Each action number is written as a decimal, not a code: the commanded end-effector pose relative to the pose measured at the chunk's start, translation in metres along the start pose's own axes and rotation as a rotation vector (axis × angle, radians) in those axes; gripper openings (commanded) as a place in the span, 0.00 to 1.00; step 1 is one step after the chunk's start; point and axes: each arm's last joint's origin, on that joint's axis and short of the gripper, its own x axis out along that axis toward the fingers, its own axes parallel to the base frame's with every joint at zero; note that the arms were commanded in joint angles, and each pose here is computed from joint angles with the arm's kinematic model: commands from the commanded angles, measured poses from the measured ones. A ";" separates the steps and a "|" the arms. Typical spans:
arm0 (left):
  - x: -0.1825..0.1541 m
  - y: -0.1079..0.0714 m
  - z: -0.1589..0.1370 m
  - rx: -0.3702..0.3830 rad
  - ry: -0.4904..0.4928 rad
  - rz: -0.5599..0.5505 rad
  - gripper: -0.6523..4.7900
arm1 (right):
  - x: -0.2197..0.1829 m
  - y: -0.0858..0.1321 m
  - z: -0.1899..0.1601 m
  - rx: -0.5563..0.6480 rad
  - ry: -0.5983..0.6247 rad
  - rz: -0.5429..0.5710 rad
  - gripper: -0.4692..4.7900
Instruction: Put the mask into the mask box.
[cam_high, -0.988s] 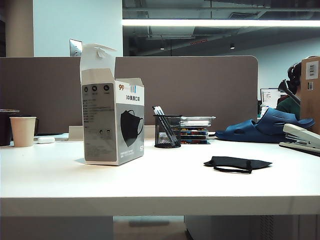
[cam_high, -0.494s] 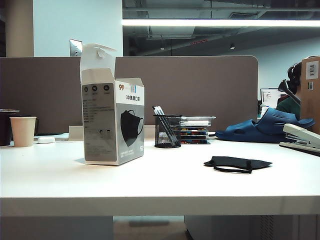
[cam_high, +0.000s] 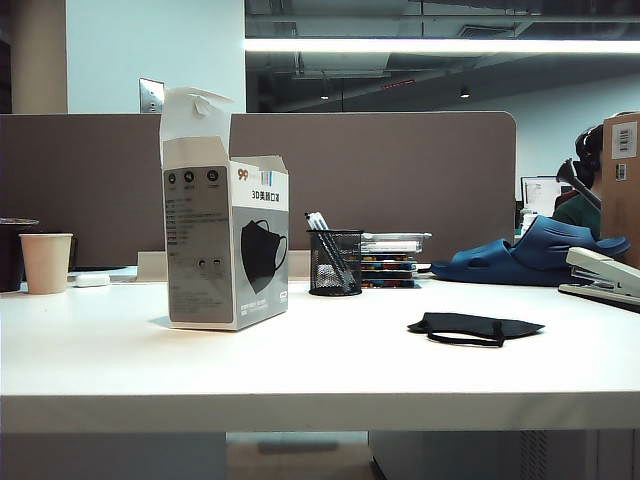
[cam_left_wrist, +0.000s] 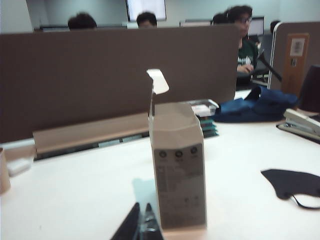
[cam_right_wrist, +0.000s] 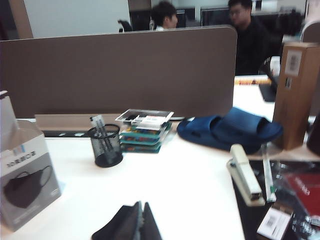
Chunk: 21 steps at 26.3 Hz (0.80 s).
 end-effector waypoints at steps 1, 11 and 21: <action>-0.009 -0.003 0.019 -0.025 0.048 -0.007 0.11 | -0.001 0.002 0.020 0.054 0.120 0.006 0.09; -0.024 -0.009 0.038 -0.053 0.156 -0.055 0.11 | 0.035 0.007 0.050 0.130 0.429 0.167 0.09; -0.014 -0.007 0.057 -0.024 0.211 -0.154 0.11 | 0.101 0.005 0.065 0.209 0.635 0.271 0.22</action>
